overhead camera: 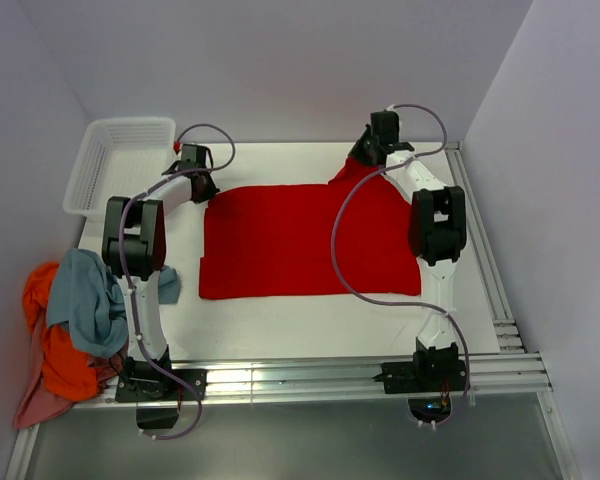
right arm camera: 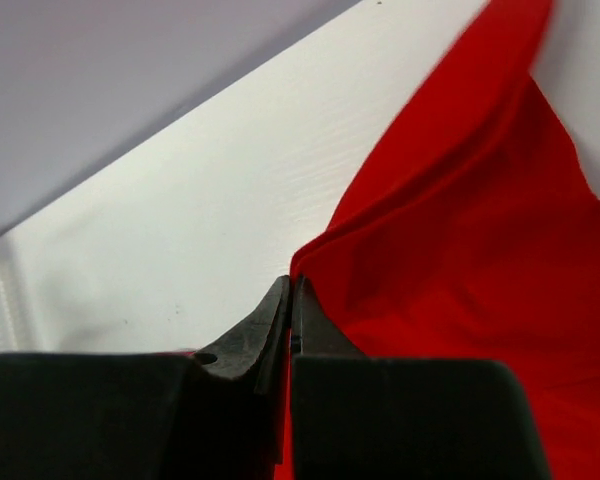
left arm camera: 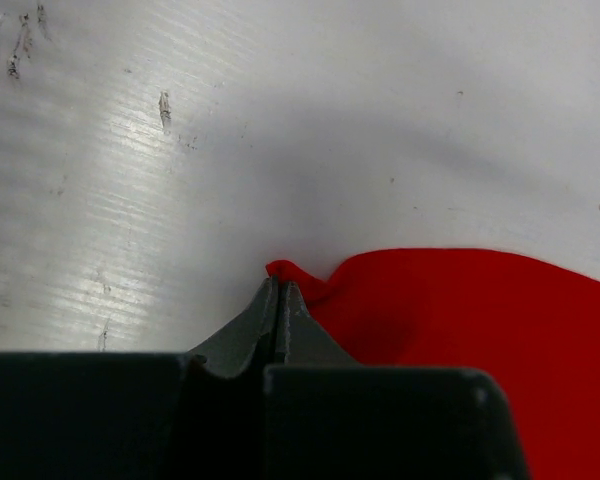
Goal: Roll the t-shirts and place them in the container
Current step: Fold the tshirt
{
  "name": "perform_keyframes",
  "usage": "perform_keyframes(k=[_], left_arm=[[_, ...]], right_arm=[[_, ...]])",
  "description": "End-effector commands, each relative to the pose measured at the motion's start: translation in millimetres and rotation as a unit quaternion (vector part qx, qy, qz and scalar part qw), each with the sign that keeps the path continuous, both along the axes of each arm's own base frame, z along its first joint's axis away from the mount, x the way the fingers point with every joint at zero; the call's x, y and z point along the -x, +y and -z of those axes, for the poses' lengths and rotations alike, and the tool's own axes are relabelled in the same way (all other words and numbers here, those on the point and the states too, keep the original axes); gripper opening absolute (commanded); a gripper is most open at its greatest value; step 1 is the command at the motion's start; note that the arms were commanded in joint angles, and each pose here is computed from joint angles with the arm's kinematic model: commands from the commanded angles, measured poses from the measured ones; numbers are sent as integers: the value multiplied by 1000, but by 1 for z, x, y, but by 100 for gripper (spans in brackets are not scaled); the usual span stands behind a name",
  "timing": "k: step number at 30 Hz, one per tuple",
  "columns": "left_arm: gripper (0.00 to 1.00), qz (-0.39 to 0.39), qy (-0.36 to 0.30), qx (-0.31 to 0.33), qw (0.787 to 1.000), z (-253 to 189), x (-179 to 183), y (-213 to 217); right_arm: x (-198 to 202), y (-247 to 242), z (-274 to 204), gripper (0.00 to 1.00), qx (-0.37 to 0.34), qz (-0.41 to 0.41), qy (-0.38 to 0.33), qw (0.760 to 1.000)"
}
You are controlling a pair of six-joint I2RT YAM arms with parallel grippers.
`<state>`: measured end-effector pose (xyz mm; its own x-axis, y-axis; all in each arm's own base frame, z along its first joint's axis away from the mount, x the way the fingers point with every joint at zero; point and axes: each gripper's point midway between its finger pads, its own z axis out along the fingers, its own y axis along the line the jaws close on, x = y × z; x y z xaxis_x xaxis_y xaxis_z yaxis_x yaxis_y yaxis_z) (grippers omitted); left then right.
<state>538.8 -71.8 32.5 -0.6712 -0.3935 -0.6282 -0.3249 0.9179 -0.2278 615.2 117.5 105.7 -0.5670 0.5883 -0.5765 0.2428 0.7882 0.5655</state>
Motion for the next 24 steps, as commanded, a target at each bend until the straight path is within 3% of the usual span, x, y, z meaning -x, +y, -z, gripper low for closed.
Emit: perform_keyframes(k=[1,13,16,17,20,24], left_arm=[[0,0,-39,3,999,-40,-3,-1],[0,3,-31,6,1000,-32,2,-3],[0,4,-30,8,999,-32,2,-3],[0,6,-32,10,999,-33,2,-4],[0,8,-30,11,999,-31,3,-6],[0,7,-25,10,1000,-27,5,-5]], right_arm=[[2,3,-61,0,54,5,-58,997],[29,63,-32,0,101,-16,-34,994],[33,70,-24,12,104,-30,-23,994],[34,70,-22,24,106,-33,-20,994],[35,67,-24,39,97,-36,-19,994],[37,50,-24,40,43,-33,-17,998]])
